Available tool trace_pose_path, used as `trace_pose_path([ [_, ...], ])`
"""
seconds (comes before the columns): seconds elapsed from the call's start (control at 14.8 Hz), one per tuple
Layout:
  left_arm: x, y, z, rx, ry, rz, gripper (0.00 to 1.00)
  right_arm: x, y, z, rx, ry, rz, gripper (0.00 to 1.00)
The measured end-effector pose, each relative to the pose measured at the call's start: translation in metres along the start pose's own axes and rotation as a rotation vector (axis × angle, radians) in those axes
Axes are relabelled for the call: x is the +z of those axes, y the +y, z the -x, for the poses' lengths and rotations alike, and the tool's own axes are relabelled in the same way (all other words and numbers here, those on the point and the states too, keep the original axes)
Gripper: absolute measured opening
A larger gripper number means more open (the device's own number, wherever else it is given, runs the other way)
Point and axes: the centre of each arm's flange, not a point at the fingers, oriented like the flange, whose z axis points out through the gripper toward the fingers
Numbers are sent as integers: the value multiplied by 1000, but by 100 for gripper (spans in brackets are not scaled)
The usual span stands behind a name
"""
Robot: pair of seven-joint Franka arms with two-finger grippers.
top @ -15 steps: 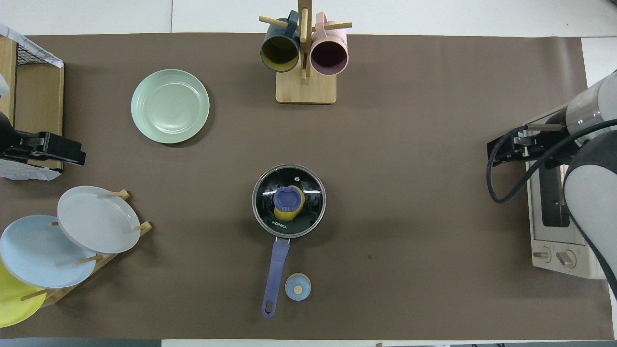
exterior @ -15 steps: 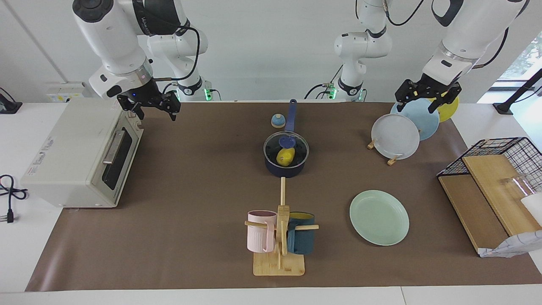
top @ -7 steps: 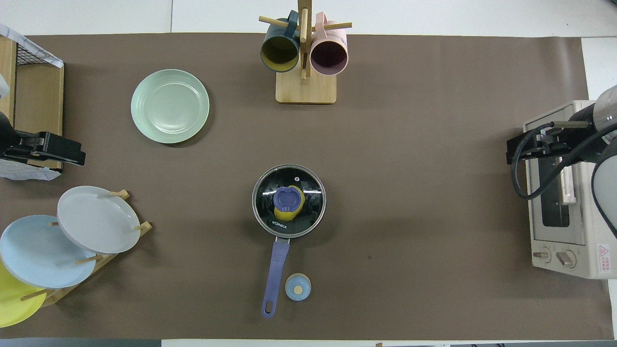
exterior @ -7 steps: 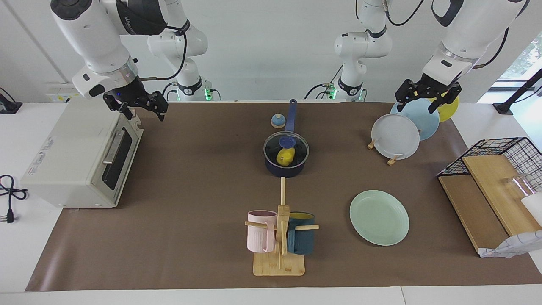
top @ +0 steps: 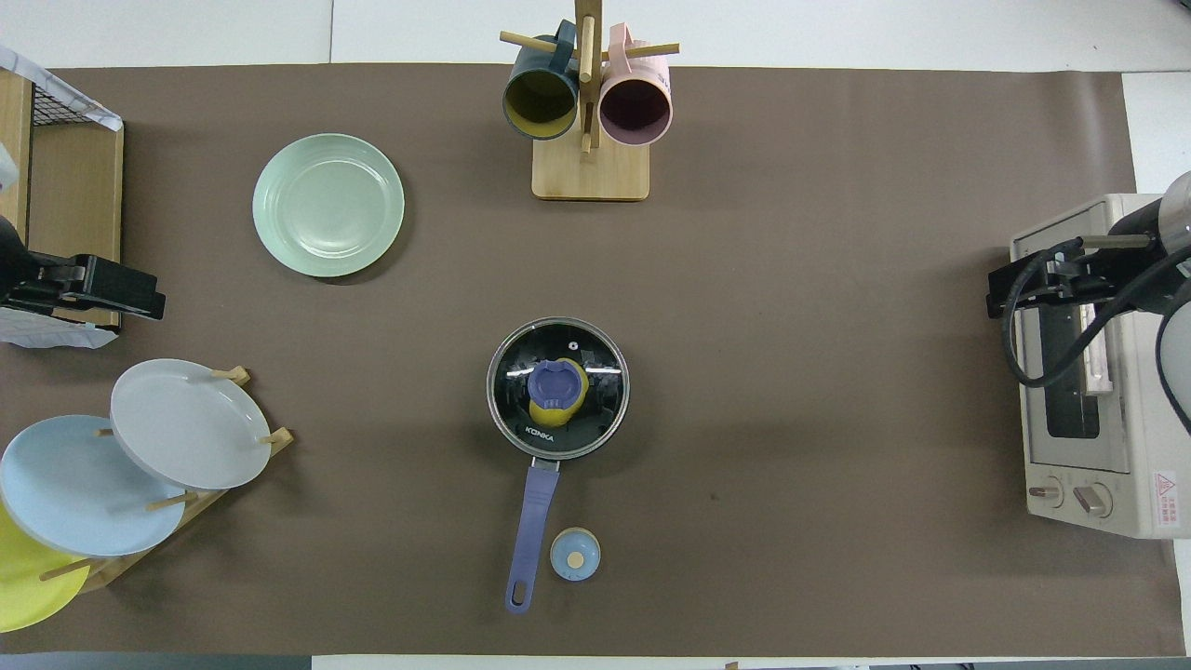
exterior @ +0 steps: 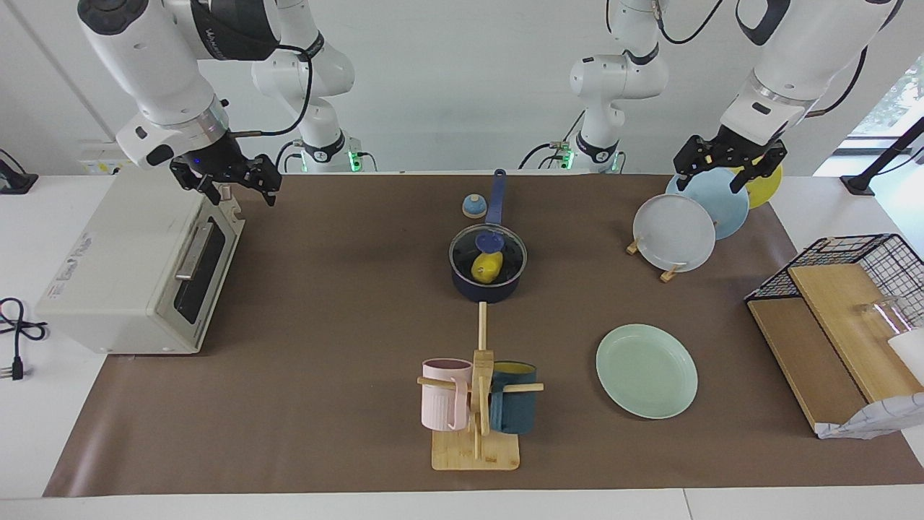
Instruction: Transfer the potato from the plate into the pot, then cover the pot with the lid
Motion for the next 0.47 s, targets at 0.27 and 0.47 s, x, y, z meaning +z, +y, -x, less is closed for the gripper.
trace_pose_path([
  [0.27, 0, 0, 0, 0, 0, 0, 100, -1, 0, 0, -1, 2, 0, 100],
  [0.47, 0, 0, 0, 0, 0, 0, 100, -3, -1, 2, -2, 5, 0, 100],
])
